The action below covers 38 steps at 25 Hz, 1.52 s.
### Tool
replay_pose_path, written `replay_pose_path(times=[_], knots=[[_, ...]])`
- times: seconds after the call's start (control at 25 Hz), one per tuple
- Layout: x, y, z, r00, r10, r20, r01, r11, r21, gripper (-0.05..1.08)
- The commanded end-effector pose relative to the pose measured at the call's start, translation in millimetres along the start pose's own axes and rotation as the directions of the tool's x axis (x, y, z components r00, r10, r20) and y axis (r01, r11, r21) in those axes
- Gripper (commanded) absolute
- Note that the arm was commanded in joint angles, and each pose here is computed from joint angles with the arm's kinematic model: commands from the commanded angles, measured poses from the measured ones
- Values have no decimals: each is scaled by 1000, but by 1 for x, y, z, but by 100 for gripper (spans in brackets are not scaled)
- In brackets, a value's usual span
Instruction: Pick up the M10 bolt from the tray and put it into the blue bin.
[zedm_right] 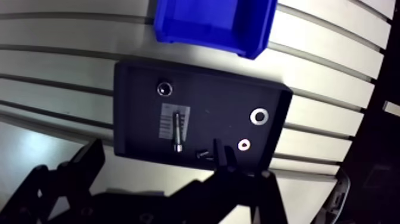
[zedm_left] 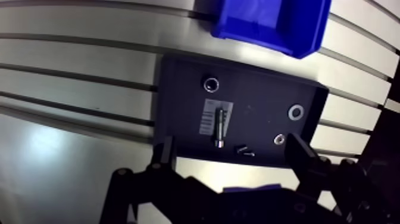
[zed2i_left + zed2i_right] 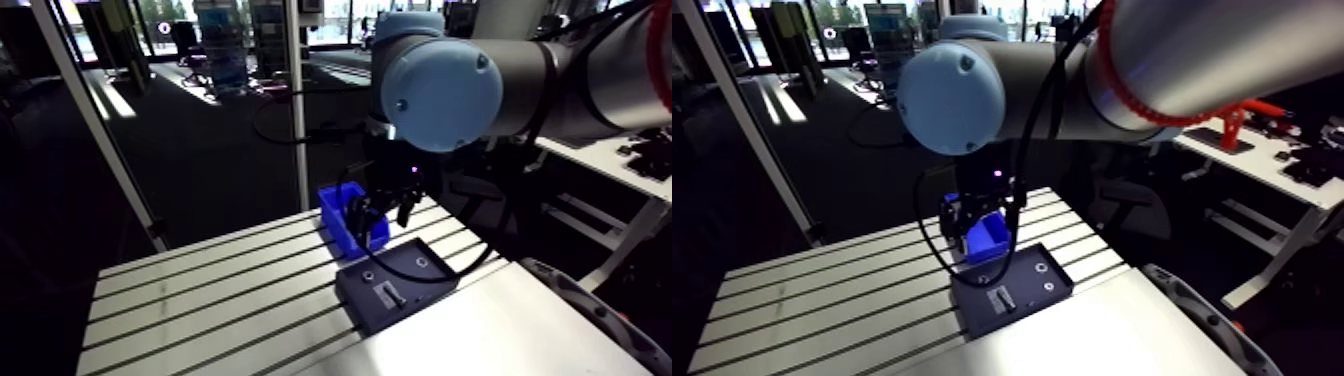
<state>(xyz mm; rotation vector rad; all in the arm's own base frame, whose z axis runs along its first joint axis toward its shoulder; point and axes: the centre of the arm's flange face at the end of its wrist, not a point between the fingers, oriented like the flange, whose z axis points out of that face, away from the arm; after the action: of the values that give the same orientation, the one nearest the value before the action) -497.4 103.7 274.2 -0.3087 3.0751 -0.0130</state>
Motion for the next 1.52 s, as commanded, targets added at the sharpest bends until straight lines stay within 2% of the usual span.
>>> replay_pose_path(times=[0.04, 0.2, 0.28, 0.52, 0.72, 0.88, 0.96, 1.12, 1.28, 1.52], knots=[[-7, 7, 18, 1000, 21, 10, -21, 1000, 9, 1], [-11, 12, 27, 999, 31, 16, -31, 999, 14, 1], [-11, 11, 33, 1000, 28, 12, -28, 1000, 9, 2], [-11, 10, 44, 999, 29, 29, -30, 999, 25, 23], [-8, 12, 51, 999, 26, 29, -27, 999, 25, 39], [-8, 11, 59, 999, 25, 41, -27, 999, 32, 44], [-9, 10, 65, 998, 25, 51, -27, 999, 40, 45], [-12, 9, 72, 997, 25, 66, -28, 999, 44, 46], [-13, 10, 76, 999, 24, 49, -24, 1000, 13, 47], [-17, 15, 77, 998, 23, 53, -24, 1000, 14, 47]])
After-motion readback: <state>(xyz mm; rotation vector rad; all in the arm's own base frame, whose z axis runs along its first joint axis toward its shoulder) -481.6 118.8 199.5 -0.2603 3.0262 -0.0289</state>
